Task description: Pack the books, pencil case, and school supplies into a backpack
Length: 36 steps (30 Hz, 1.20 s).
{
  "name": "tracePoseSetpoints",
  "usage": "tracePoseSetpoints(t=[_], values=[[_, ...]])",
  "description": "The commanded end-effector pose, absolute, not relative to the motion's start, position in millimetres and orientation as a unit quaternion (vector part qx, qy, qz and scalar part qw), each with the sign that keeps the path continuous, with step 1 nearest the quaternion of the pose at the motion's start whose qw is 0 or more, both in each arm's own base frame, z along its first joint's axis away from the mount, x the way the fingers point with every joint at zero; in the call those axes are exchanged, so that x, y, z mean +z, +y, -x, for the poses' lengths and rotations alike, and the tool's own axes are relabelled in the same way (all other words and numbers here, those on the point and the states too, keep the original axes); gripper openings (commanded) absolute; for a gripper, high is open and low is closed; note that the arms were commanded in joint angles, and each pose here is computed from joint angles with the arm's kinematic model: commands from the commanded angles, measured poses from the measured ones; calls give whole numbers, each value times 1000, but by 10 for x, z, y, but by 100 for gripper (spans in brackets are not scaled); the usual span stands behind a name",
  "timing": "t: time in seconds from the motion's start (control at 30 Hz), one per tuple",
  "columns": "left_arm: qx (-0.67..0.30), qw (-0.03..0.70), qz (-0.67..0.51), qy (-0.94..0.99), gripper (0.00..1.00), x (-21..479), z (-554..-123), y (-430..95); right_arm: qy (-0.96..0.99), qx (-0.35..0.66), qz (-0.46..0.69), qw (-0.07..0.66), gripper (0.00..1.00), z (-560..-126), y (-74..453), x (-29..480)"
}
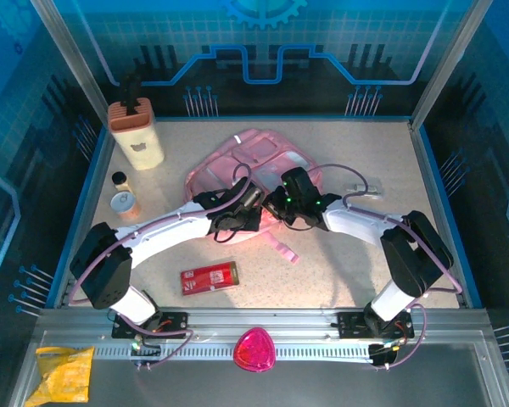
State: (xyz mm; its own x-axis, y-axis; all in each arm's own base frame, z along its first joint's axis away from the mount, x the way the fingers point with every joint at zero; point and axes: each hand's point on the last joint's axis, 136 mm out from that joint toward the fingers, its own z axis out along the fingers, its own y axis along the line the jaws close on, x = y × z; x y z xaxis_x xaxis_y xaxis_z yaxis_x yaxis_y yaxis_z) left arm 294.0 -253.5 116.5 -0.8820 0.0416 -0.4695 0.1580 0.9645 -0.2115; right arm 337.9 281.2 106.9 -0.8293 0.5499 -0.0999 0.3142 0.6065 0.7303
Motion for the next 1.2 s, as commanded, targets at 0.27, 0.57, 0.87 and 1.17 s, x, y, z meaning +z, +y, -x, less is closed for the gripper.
tracePoseSetpoints(t=[0.27, 0.57, 0.87, 1.17], values=[[-74, 169, -18, 983, 0, 840, -2648, -1620, 884, 372, -188, 210, 0, -3775, 2101, 1344], [-164, 167, -12, 972, 0, 1021, -2725, -2064, 873, 410, -179, 195, 0, -3683, 2349, 1465], [-238, 249, 36, 938, 40, 1562, -2695, -2774, 847, 457, -195, 190, 0, -3418, 2650, 1672], [-209, 271, 96, 935, 47, 1498, -2693, -2894, 836, 473, -211, 181, 0, -3299, 2792, 1638]])
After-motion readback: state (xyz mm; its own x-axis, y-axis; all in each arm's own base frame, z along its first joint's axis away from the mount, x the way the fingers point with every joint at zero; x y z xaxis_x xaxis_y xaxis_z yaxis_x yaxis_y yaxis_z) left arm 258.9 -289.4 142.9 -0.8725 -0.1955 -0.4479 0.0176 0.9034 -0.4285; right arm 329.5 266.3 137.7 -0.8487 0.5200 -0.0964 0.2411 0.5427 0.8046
